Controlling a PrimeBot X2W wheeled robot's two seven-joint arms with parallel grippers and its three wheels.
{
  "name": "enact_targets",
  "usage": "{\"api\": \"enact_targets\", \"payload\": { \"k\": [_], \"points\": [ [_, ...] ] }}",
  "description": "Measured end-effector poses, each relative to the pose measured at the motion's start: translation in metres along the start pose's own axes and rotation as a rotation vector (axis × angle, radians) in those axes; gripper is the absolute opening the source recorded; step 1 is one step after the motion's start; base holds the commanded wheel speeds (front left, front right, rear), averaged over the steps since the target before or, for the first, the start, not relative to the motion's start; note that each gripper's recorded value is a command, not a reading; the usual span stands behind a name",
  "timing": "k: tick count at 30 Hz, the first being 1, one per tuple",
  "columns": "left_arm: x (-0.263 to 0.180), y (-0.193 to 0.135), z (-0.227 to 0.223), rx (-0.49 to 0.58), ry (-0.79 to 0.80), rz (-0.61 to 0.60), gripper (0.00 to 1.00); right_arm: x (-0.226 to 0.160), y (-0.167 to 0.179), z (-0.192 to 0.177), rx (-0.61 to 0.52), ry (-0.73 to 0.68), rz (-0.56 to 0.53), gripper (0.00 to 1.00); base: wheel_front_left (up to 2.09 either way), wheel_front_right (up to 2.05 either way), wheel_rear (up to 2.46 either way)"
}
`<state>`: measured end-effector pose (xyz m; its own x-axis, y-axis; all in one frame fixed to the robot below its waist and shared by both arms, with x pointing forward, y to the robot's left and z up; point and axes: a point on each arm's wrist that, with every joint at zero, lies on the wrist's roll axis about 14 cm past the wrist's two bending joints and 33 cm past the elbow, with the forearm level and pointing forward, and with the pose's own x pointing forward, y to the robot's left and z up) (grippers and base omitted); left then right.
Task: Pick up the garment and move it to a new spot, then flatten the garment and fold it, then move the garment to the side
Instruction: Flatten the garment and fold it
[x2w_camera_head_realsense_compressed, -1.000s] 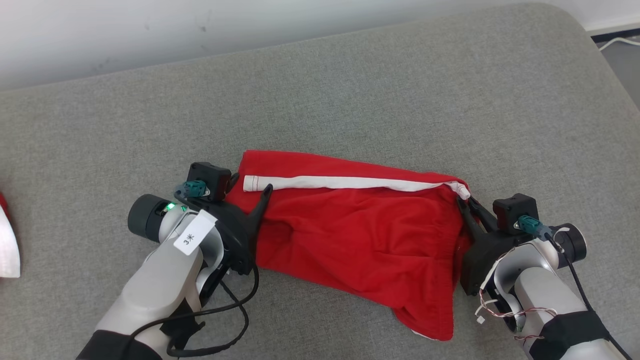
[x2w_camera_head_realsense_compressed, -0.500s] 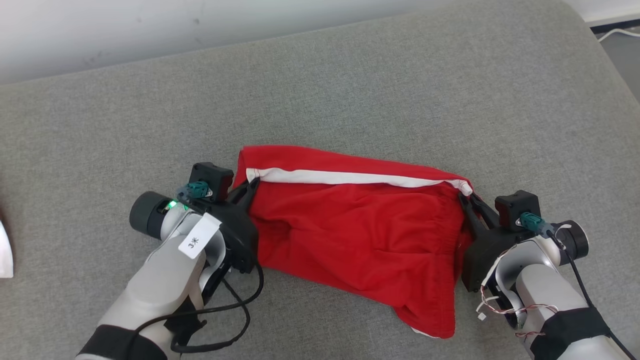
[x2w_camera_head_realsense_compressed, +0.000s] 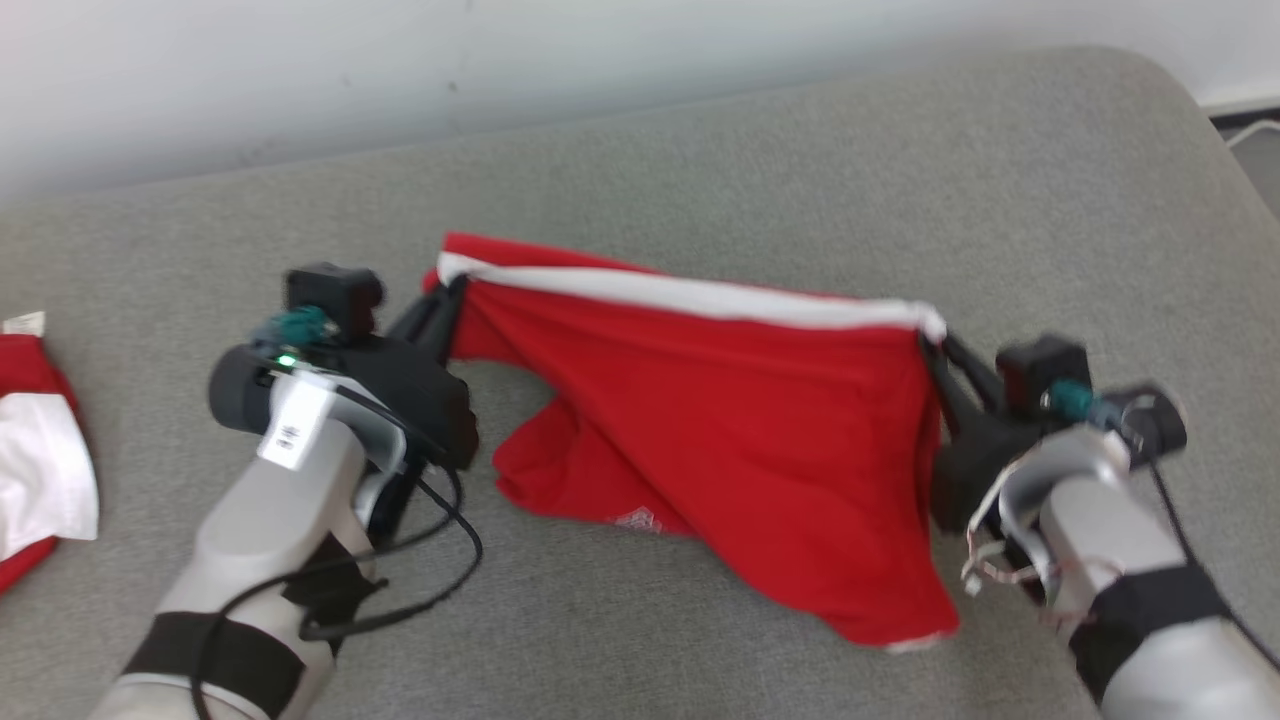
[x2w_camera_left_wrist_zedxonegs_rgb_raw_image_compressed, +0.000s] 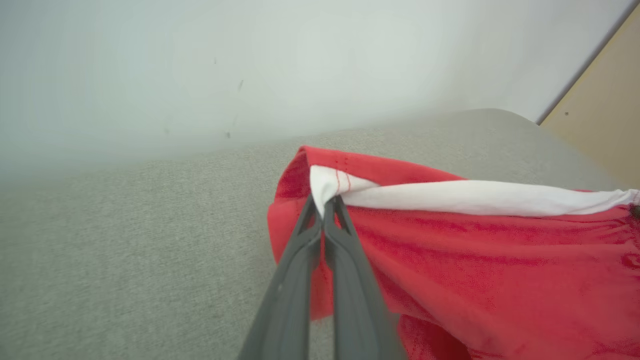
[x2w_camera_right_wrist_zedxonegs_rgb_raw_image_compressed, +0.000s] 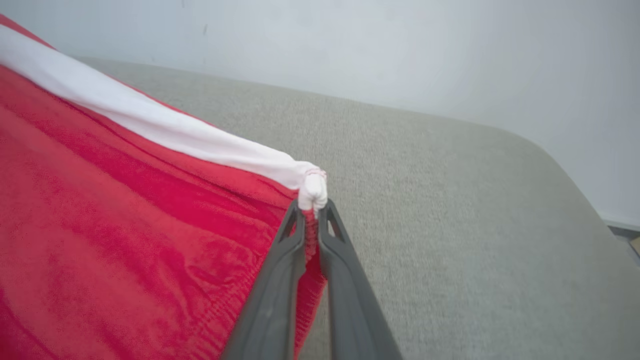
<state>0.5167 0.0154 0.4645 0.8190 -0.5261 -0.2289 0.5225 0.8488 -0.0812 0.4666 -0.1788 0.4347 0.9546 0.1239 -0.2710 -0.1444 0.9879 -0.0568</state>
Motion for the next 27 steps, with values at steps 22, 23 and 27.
{"api": "enact_targets", "payload": {
  "k": [22,23,27],
  "points": [
    [-0.117,-0.013,-0.076,-0.266,0.026,0.116,0.00,-0.041,0.088,0.017,-0.066,-0.132,0.301,0.00,0.00,0.00,0.00],
    [-0.120,-0.014,-0.079,-0.274,0.029,0.117,0.00,-0.045,0.089,0.011,-0.063,-0.119,0.304,0.00,0.00,0.00,0.00],
    [-0.126,-0.010,-0.077,-0.273,0.014,0.123,0.00,-0.053,0.083,-0.005,-0.045,-0.082,0.298,0.00,0.00,0.00,0.00]
  ]
}}
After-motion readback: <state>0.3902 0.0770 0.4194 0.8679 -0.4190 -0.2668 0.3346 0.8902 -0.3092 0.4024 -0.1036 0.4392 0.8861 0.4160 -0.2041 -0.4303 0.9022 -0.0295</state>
